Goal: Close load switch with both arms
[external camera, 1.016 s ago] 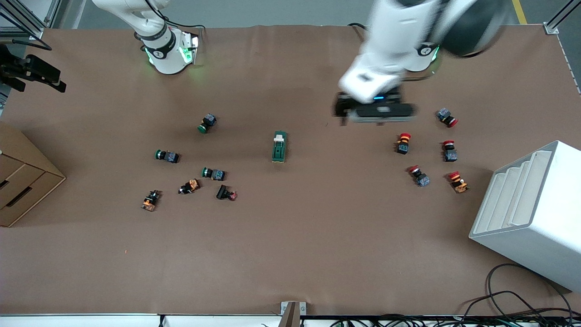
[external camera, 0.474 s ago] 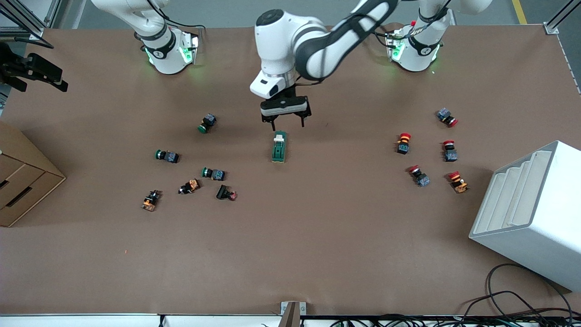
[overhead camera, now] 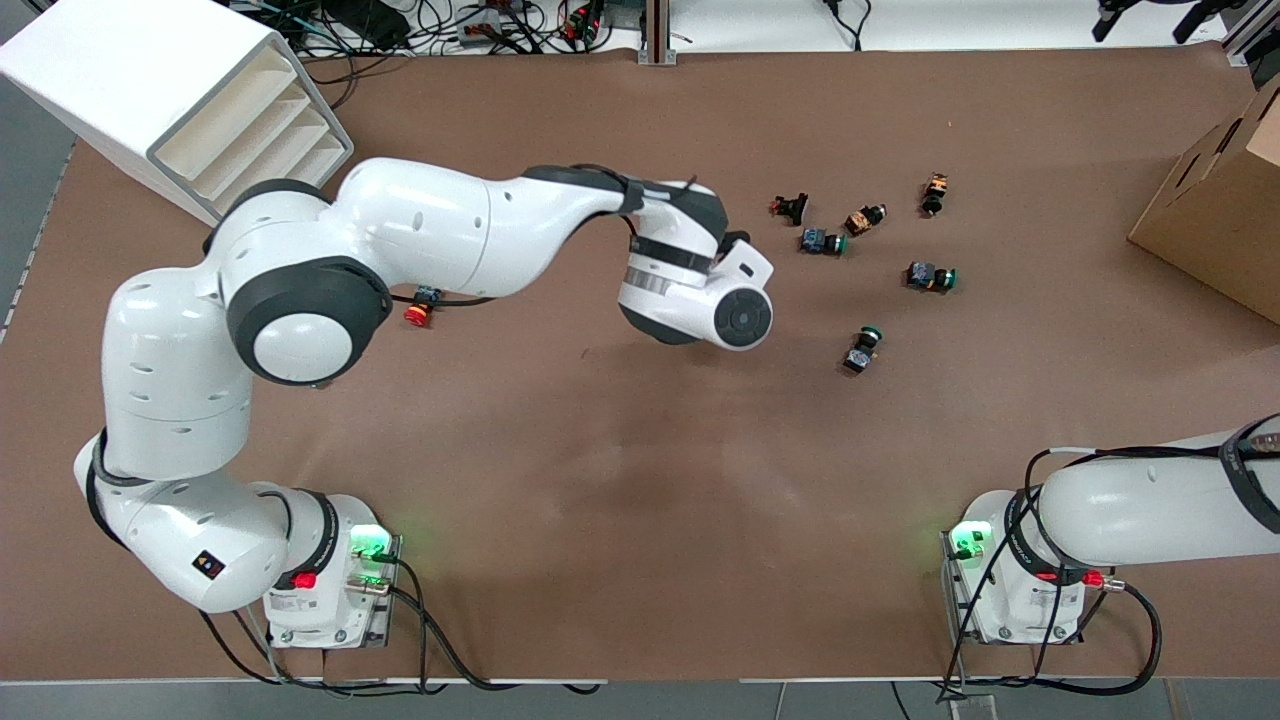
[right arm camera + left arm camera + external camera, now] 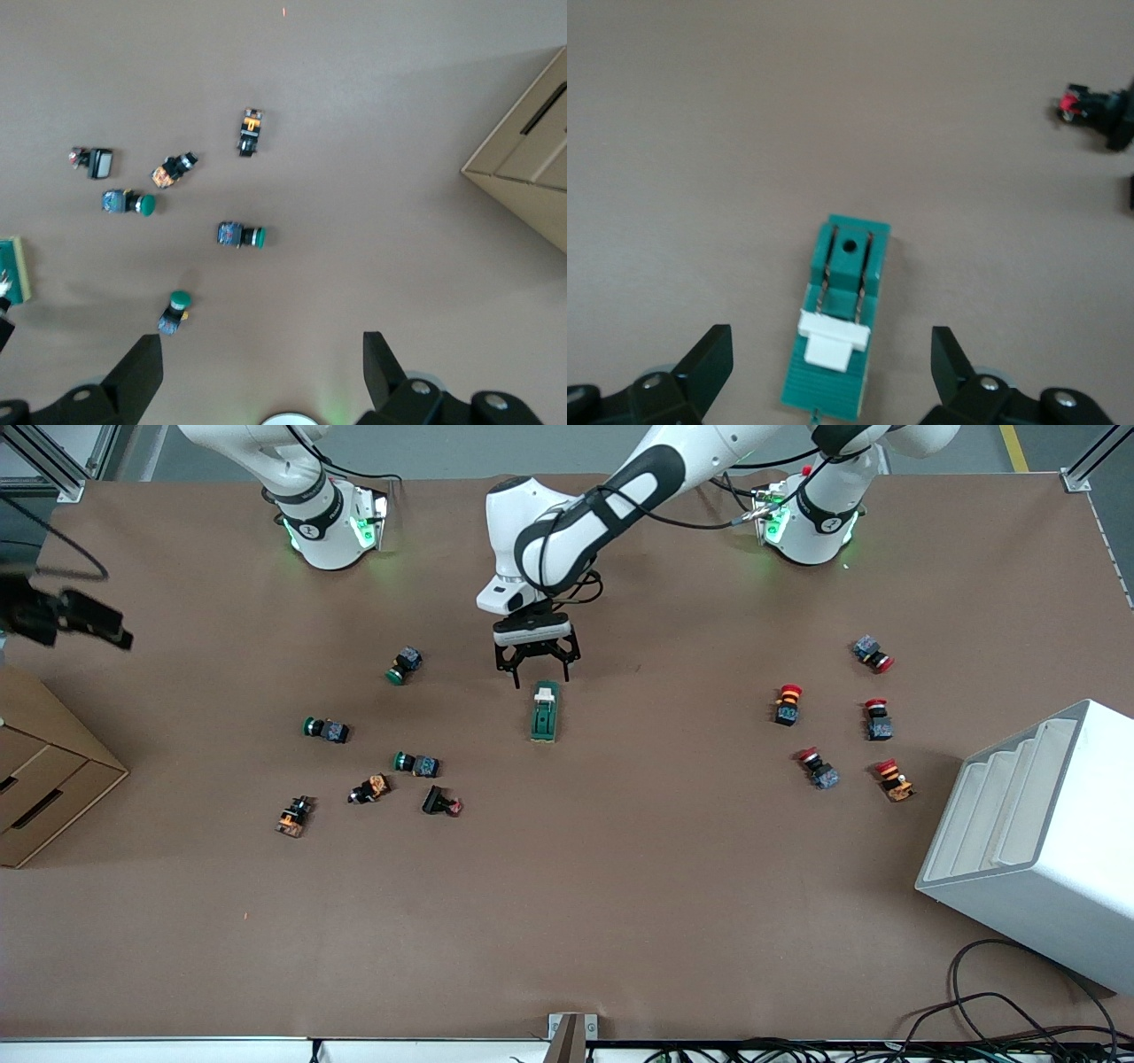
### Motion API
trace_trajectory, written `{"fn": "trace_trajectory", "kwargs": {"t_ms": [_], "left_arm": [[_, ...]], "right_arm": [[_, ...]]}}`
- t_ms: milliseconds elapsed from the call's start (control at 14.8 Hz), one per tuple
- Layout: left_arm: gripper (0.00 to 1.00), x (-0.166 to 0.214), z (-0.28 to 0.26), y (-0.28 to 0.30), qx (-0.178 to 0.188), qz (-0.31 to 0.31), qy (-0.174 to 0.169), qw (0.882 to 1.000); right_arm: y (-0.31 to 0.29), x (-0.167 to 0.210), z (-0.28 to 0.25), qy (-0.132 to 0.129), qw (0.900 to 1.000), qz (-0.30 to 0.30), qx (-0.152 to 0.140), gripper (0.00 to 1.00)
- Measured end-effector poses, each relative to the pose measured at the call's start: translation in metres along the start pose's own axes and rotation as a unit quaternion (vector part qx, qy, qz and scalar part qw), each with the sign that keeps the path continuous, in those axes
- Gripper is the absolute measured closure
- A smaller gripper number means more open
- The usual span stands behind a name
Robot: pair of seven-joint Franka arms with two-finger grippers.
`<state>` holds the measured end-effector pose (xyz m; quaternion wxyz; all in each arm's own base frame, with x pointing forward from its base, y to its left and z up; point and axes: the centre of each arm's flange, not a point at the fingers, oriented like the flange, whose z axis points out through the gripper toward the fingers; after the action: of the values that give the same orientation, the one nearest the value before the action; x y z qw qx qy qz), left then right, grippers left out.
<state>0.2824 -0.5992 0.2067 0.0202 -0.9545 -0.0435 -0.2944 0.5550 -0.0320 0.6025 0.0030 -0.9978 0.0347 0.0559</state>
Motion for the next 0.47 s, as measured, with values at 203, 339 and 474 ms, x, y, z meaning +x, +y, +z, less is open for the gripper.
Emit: {"fn": "trace_trajectory", "kwargs": {"t_ms": [203,339,474], "left_arm": [[0.02,-0.042,0.018,-0.010,-0.023,0.017,0.047,0.998],[0.02,-0.067,0.028,-0.022,-0.039,0.016,0.067,0.997],[0.02,-0.086,0.030,-0.031,-0.045,0.020,0.077,0.996]], "right_arm": [[-0.009,0.040,0.062,-0.039,0.999,-0.003,-0.008,0.00],[-0.019,0.051,0.080,-0.046,0.999,0.007,-0.009,0.00],[-0.046,0.053,0.083,-0.040,0.998,0.040,-0.007,0.00]]}}
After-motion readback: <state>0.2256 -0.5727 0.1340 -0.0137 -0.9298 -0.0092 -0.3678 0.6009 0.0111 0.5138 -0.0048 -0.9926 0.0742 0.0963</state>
